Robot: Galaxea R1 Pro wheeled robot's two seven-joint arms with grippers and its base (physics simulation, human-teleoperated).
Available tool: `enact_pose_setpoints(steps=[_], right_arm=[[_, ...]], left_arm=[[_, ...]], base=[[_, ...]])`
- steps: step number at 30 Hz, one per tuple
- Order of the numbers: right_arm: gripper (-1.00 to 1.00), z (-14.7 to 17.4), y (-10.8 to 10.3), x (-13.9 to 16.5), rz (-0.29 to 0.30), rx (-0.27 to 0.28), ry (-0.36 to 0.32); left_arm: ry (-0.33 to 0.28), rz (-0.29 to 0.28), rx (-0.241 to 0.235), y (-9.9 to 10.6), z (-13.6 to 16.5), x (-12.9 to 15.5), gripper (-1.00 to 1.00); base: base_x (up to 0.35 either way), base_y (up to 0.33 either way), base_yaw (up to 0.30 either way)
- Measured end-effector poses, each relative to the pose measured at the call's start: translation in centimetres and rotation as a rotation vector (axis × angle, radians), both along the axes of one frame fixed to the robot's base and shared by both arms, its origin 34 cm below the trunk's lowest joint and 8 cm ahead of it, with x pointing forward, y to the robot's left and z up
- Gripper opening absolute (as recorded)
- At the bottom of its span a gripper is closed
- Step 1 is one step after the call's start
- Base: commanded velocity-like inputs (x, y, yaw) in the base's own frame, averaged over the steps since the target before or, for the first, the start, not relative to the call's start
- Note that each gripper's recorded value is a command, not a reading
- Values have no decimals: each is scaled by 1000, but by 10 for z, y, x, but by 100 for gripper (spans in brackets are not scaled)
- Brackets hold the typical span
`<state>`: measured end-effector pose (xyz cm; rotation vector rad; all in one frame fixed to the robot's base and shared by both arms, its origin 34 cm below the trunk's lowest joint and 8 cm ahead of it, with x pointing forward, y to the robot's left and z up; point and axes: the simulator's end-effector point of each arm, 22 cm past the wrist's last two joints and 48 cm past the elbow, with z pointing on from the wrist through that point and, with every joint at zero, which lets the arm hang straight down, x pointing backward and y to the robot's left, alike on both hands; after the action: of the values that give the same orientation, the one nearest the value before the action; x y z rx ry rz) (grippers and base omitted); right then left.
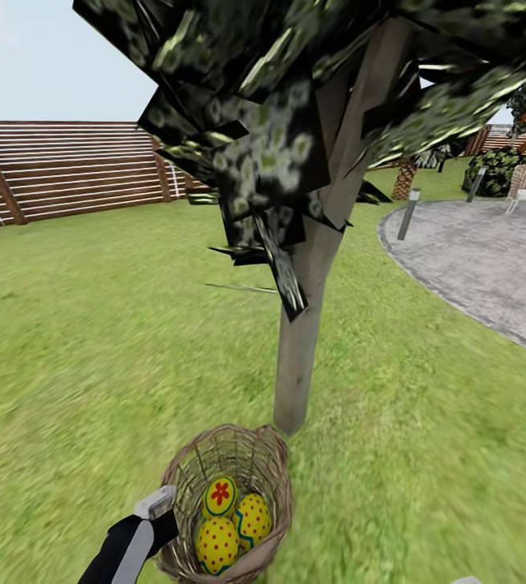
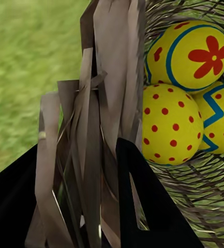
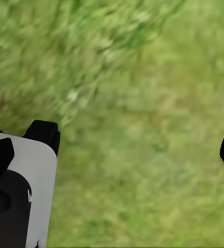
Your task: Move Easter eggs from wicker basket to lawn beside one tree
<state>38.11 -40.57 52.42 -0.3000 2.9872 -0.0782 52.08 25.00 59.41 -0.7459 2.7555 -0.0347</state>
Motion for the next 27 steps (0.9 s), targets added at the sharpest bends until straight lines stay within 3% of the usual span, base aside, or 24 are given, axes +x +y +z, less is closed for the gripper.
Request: enact_pose_setpoints(steps=[14,15,16,17,19,21,24,27], right_arm=[[100,-11,-1,2,-1,5,-3],[100,-5,-10,17,-2,21,-34],[100,10,-14,45,-23,94,-90],[100,36,-19,74,-52,214,-155],[100,123,-56,112,-129,507,-254],[100,181,-62,134,-206,722,-371],[100,193,-64,138,-218,775,-414],[100,182,-66,136,-225,756,-402]], left_arm=[[-1,-1,12,8,-12,1,-100],[-3,0,11,8,-13,1,-100],[-1,-1,13,8,-15,1,-100],[2,-3,13,8,-17,0,-100],[3,-1,11,7,-21,-1,-100],[6,-2,9,6,-25,-2,-100],[7,-4,11,6,-30,-2,-100],[2,0,12,8,-34,0,-100]], base=[[45,0,0],[0,0,0],[0,0,0],[0,0,0],[0,0,0],[0,0,0],[0,0,0],[0,0,0]])
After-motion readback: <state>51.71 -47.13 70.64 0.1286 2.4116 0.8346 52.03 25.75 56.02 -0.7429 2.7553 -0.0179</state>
